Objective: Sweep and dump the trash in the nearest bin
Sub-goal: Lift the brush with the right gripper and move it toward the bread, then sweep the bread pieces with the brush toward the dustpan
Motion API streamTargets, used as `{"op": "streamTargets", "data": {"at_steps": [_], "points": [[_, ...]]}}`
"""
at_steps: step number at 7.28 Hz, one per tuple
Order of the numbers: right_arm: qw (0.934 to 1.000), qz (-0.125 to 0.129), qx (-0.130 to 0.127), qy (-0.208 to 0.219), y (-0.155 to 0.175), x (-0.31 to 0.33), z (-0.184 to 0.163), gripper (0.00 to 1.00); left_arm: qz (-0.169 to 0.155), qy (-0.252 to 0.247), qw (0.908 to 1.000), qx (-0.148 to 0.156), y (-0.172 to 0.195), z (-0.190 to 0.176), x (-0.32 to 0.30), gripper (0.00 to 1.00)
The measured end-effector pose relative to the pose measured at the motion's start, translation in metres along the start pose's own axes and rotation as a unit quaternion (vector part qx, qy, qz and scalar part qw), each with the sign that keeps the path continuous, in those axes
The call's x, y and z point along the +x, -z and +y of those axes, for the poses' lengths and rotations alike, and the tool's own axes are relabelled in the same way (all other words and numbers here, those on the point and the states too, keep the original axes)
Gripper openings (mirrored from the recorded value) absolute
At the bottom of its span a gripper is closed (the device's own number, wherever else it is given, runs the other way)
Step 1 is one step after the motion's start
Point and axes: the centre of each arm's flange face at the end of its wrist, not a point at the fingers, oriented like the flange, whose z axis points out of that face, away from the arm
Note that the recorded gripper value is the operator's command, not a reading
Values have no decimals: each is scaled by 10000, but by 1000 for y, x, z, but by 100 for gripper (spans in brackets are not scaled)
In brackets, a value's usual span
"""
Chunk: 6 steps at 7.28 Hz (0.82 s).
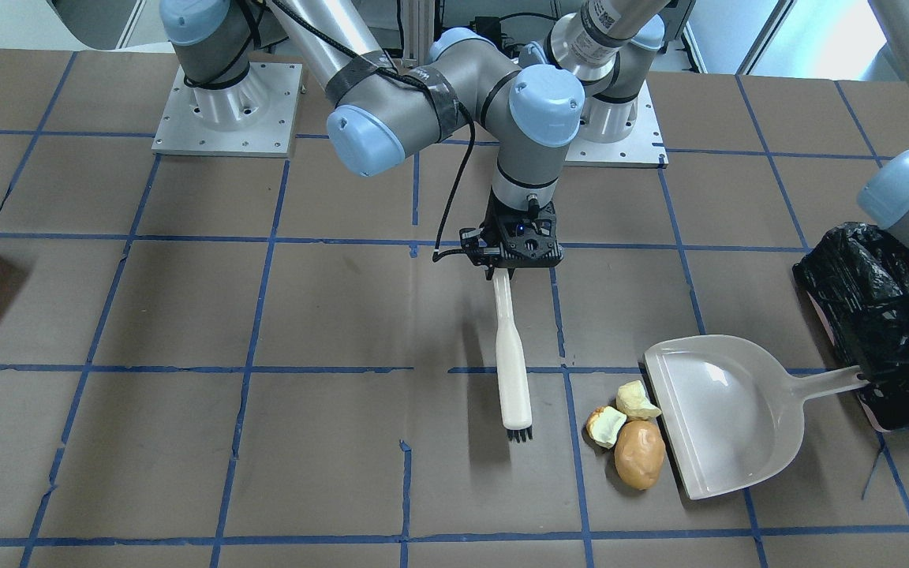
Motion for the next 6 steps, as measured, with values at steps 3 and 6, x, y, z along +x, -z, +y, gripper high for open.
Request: {"op": "streamTargets", "data": {"at_steps": [3, 6], "points": [[9999, 71, -112, 79, 1, -27, -21, 5, 56, 23, 10000, 20, -10, -1, -2, 0], [9993, 372, -26, -47, -13, -51, -37, 5, 73, 44, 10000, 25, -13, -2, -3, 0]]}}
